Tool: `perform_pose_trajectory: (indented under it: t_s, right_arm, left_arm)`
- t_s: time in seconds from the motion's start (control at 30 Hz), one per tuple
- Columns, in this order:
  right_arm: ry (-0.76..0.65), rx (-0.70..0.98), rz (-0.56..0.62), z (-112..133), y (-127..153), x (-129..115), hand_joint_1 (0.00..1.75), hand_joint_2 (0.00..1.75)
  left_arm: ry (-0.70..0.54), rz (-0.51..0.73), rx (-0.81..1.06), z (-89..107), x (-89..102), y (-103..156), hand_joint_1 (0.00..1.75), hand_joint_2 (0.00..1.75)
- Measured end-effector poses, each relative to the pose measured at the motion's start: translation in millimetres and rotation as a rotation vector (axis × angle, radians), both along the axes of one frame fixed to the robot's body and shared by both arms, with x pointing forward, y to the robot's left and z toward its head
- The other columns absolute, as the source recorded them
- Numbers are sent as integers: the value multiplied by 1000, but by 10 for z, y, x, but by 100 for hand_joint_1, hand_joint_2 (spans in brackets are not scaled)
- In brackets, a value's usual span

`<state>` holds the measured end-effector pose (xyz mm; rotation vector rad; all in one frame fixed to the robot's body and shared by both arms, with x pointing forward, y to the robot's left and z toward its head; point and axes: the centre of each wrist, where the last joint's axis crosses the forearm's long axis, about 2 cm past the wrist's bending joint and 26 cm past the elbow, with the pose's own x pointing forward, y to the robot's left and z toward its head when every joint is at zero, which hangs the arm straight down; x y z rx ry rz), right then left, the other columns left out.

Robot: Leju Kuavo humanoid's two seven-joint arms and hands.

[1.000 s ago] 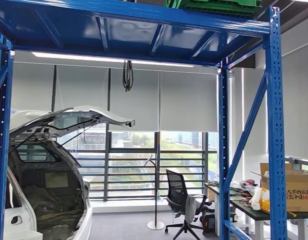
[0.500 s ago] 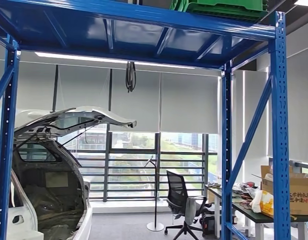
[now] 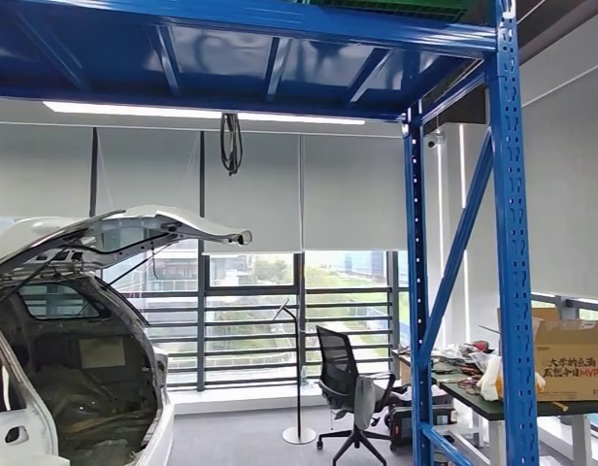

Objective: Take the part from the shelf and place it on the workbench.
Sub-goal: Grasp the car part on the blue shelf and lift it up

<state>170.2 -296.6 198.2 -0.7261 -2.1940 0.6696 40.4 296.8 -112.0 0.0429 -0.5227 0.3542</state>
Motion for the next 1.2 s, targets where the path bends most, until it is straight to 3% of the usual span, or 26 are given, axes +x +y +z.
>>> perform_pose_trajectory:
  t_s: [1.2]
  right_arm:
    - [1,6,16,2,16,-9,0,0]
  left_arm:
    - [7,5,5,-4,-35,-5,0,0]
